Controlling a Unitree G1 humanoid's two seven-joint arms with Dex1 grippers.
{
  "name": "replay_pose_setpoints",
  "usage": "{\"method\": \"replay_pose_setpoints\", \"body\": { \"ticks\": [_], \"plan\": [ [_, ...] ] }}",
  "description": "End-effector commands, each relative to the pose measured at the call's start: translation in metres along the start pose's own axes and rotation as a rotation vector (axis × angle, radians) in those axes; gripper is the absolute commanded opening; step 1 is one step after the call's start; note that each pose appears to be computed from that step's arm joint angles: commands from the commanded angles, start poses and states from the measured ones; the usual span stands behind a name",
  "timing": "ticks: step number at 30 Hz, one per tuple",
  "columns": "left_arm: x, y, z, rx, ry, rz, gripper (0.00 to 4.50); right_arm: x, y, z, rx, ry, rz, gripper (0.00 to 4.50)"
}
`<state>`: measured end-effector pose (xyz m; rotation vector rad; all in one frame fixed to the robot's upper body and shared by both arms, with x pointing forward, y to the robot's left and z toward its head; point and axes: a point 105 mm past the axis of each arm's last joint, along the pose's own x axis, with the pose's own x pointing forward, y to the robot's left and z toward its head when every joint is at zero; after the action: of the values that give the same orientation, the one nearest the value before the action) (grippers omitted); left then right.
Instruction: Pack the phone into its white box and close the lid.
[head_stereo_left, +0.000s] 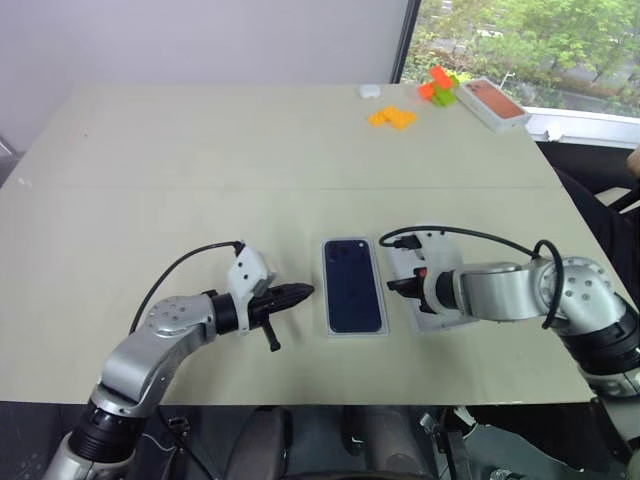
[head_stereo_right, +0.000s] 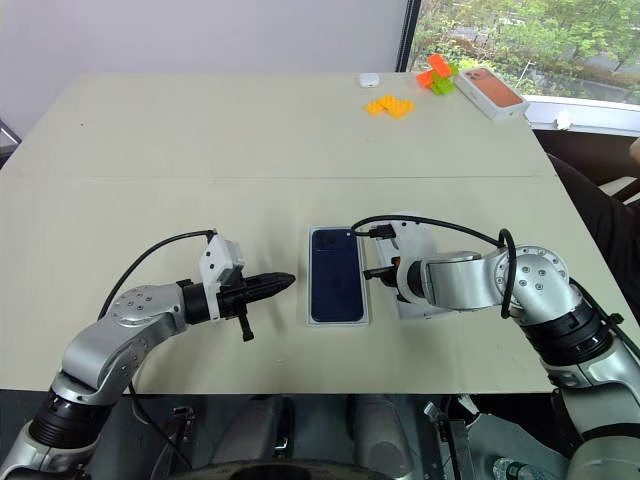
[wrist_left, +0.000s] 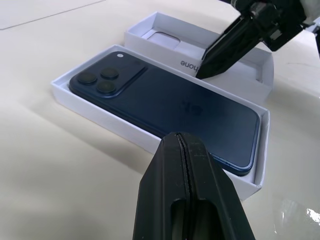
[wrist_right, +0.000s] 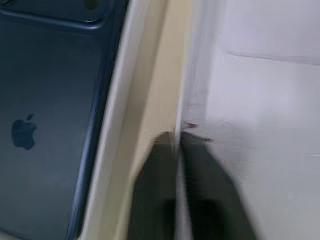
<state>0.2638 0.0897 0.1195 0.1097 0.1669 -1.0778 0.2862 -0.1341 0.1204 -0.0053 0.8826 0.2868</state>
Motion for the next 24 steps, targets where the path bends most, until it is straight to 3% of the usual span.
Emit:
{"method": "replay_pose_setpoints", "body": {
  "ticks": [1, 7, 10, 12, 16, 18, 24],
  "plan": [
    [-0.002, 0.0, 0.012, 0.026, -0.039, 0.001, 0.0, -0.008, 0.003, 0.016, 0.038, -0.075, -0.002, 0.03],
    [-0.008, 0.009, 0.01, 0.029, -0.032, 0.049, 0.0, -0.034, -0.002, 0.058, 0.08, -0.288, -0.056, 0.03],
    [-0.018, 0.027, 0.01, 0.021, -0.035, 0.133, 0.0, -0.064, 0.028, 0.091, 0.03, -0.519, 0.145, 0.03],
    [-0.028, 0.044, 0.012, 0.034, -0.047, 0.213, 0.0, -0.087, 0.06, 0.1, 0.073, -0.588, 0.416, 0.03],
    [-0.045, 0.069, 0.018, 0.047, -0.083, 0.328, 0.0, -0.108, 0.093, 0.103, 0.197, -0.642, 0.788, 0.03],
    [-0.051, 0.075, 0.02, 0.045, -0.091, 0.332, 0.0, -0.103, 0.106, 0.097, 0.331, -0.621, 0.923, 0.03],
    [-0.056, 0.078, 0.014, 0.08, -0.042, 0.294, 0.0, -0.06, 0.117, 0.072, 0.604, -0.431, 0.966, 0.03]
  ]
}}
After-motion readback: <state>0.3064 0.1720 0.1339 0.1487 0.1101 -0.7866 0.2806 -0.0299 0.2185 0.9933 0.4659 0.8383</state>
